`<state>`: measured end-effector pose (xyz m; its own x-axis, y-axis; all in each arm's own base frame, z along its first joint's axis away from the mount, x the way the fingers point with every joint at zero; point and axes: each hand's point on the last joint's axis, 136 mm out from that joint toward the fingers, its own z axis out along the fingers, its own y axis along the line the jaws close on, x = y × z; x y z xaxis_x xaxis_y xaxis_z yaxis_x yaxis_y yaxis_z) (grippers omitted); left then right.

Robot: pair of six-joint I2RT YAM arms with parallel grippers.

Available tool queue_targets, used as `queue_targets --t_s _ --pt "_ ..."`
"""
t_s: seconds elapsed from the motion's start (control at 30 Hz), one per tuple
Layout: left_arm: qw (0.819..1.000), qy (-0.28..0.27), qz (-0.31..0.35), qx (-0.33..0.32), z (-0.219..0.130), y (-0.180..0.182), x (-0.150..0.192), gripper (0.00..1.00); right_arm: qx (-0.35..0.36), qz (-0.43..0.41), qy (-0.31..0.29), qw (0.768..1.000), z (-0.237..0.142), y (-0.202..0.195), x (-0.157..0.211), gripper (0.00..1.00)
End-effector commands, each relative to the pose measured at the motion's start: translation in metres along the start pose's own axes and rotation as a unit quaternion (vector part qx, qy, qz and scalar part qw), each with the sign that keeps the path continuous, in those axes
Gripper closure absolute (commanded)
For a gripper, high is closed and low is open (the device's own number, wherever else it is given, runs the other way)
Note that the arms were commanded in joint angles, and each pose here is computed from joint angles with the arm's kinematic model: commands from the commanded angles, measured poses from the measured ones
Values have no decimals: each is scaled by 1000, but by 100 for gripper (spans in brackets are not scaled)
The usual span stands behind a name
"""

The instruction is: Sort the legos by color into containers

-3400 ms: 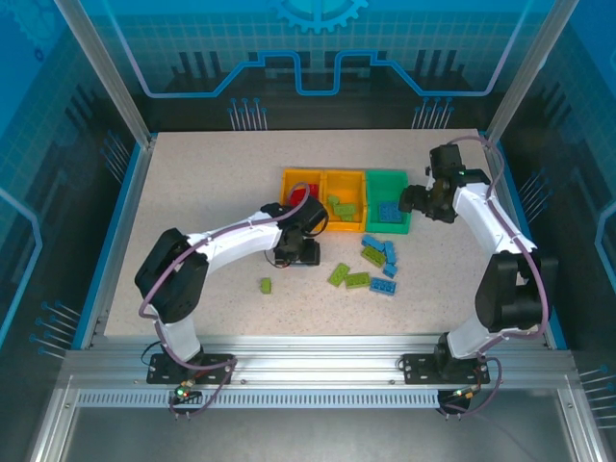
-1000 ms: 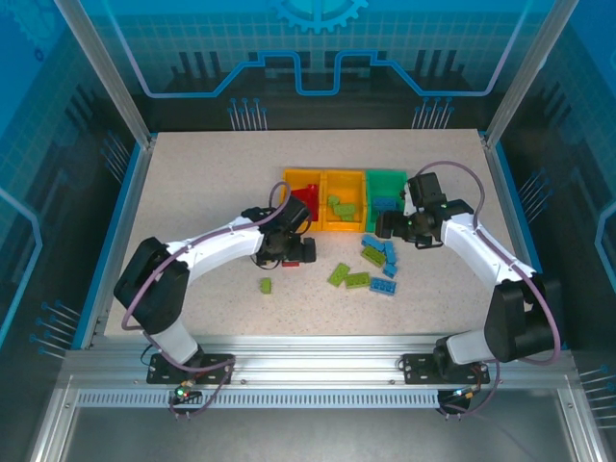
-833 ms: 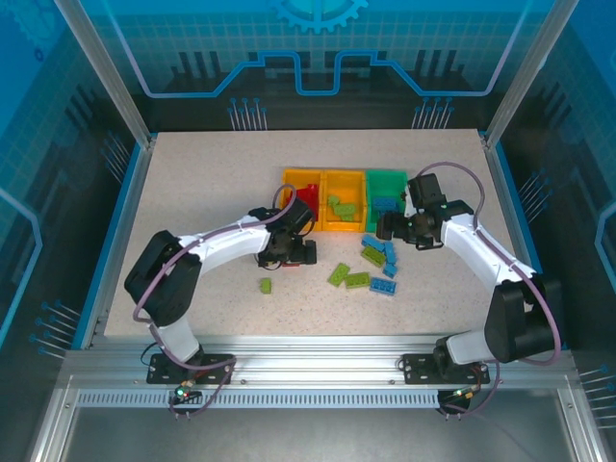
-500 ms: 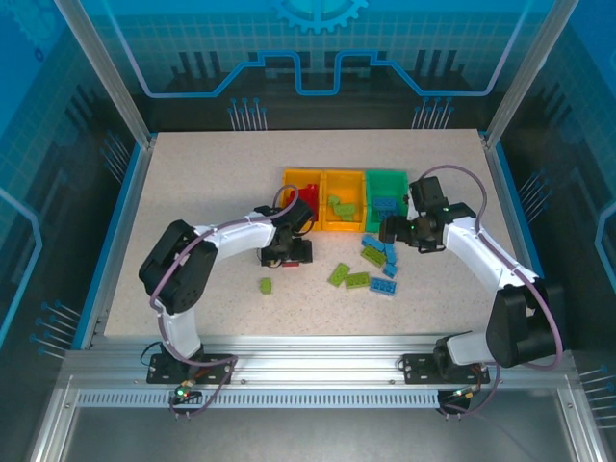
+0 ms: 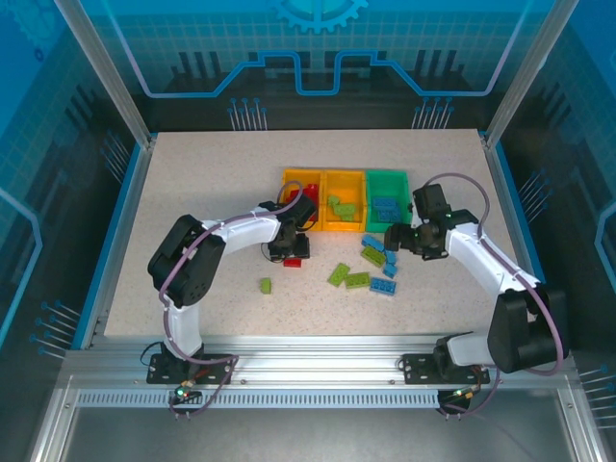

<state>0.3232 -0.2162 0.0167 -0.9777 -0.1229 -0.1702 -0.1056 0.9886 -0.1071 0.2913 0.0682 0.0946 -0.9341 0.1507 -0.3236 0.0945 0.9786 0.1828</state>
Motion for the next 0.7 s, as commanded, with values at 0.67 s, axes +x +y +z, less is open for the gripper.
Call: queue_targets --t_s 0.67 --pt "996 -61 18 56 -76 -32 -44 52 26 -25 107 994 35 3 73 21"
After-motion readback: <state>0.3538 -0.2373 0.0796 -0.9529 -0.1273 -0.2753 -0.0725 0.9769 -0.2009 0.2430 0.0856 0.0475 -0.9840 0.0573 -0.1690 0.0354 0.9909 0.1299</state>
